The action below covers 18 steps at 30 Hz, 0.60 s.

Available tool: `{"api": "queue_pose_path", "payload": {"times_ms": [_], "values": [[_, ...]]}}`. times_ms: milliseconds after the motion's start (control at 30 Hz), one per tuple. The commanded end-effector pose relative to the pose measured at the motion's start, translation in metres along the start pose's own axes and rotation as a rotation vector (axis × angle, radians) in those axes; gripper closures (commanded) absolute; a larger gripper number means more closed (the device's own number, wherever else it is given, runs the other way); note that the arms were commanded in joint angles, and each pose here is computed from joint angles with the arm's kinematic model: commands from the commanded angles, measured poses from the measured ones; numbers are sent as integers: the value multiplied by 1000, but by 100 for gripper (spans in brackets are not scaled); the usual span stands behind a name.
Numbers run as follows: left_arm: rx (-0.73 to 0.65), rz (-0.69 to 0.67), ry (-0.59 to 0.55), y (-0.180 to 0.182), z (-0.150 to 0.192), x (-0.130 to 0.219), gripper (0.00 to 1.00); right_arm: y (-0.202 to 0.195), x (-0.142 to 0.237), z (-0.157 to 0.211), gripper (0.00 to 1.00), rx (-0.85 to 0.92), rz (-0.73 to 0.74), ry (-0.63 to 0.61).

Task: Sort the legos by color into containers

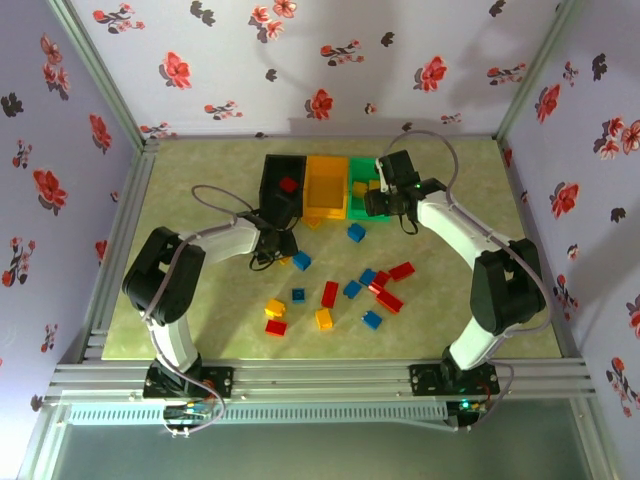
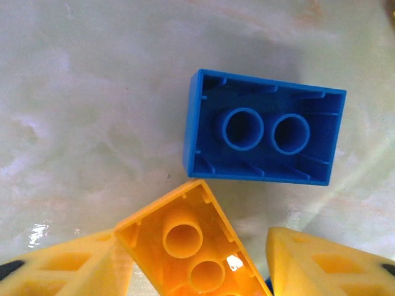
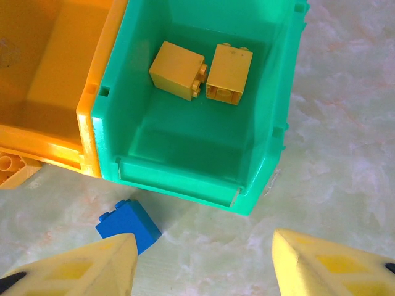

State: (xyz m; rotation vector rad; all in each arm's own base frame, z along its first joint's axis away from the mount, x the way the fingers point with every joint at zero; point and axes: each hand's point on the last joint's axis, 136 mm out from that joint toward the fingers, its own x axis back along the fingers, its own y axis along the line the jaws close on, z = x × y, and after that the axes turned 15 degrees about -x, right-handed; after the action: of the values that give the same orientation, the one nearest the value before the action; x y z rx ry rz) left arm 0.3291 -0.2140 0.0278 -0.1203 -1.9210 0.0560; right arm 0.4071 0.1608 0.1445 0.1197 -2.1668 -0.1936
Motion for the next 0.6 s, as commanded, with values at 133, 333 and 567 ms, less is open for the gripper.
{"api": "queue_pose_path", "payload": {"times_ms": [133, 333, 567], "values": [[-31, -2, 20, -5, 1, 0, 56, 5, 14, -5, 40, -12, -22, -39], [-51, -5, 24, -5, -1, 3, 66, 3, 15, -5, 40, -17, -18, -45], [-107, 13, -18, -15, -22, 29, 71, -3, 20, -4, 40, -35, 4, -65]]}}
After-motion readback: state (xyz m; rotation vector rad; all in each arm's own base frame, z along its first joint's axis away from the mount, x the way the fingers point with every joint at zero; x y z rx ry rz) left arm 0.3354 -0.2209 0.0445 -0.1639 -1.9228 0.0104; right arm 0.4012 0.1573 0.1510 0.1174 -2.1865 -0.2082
